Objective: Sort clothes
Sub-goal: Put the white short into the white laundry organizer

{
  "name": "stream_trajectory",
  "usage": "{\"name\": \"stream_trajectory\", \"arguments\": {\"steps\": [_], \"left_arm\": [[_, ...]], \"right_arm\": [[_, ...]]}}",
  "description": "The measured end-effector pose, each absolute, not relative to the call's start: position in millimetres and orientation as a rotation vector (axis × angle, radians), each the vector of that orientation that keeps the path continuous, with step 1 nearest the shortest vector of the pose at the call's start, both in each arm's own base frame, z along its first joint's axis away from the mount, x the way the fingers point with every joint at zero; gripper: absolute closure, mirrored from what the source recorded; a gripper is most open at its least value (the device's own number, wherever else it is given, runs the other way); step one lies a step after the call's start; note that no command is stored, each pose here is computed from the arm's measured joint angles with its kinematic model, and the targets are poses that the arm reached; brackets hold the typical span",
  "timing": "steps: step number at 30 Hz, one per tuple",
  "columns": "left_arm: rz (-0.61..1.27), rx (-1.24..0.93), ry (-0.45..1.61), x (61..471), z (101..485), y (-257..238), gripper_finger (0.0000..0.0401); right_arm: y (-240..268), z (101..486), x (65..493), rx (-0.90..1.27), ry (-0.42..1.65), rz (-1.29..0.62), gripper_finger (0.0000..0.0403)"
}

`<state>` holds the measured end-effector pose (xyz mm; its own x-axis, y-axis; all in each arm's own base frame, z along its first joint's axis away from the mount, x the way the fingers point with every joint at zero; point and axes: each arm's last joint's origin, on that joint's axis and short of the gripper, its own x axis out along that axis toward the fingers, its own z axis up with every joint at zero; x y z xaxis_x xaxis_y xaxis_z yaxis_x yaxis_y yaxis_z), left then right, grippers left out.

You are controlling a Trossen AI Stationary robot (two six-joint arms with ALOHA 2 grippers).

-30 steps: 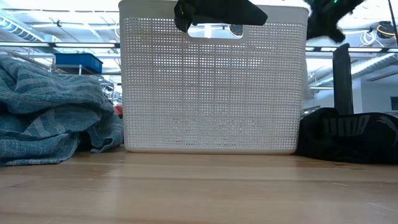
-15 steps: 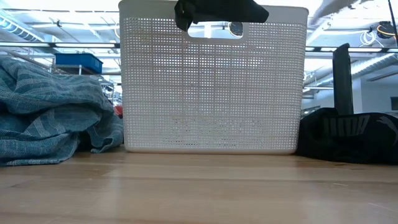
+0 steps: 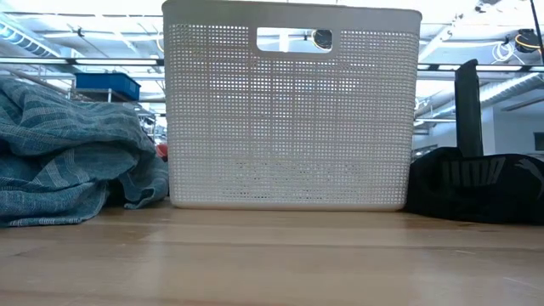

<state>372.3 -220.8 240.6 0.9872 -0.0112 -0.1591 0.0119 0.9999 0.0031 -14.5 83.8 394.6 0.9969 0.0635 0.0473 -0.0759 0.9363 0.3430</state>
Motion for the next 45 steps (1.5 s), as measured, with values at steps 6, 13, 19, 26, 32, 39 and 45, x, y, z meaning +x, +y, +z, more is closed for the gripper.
{"name": "stream_trajectory", "arguments": {"steps": [6, 13, 19, 26, 32, 39, 45], "left_arm": [[-0.011, 0.002, 0.157, 372, 241, -221, 0.0189], [-0.003, -0.001, 0.157, 374, 241, -218, 0.0189], [-0.004, 0.004, 0.159, 374, 241, -218, 0.0189], [0.000, 0.003, 0.159, 375, 241, -217, 0.0189], [-0.006, 0.006, 0.164, 373, 241, -219, 0.0189], [-0.003, 0.028, 0.189, 373, 238, -218, 0.0189], [0.020, 0.047, 0.223, 377, 234, -210, 0.0189]], "right_arm": [[127, 380, -8, 0.294, -0.047, 0.073, 0.0403], [169, 382, 11, 0.210, -0.068, -0.052, 0.0403], [199, 393, 5, 0.102, -0.087, -0.028, 0.0403], [209, 439, -1, -0.123, -0.195, -0.013, 0.0403], [146, 489, -4, -0.059, -0.160, 0.082, 0.0403], [48, 527, 14, -0.065, -0.096, 0.240, 0.0403], [-35, 536, 47, 0.024, -0.137, 0.220, 0.0403]]}}
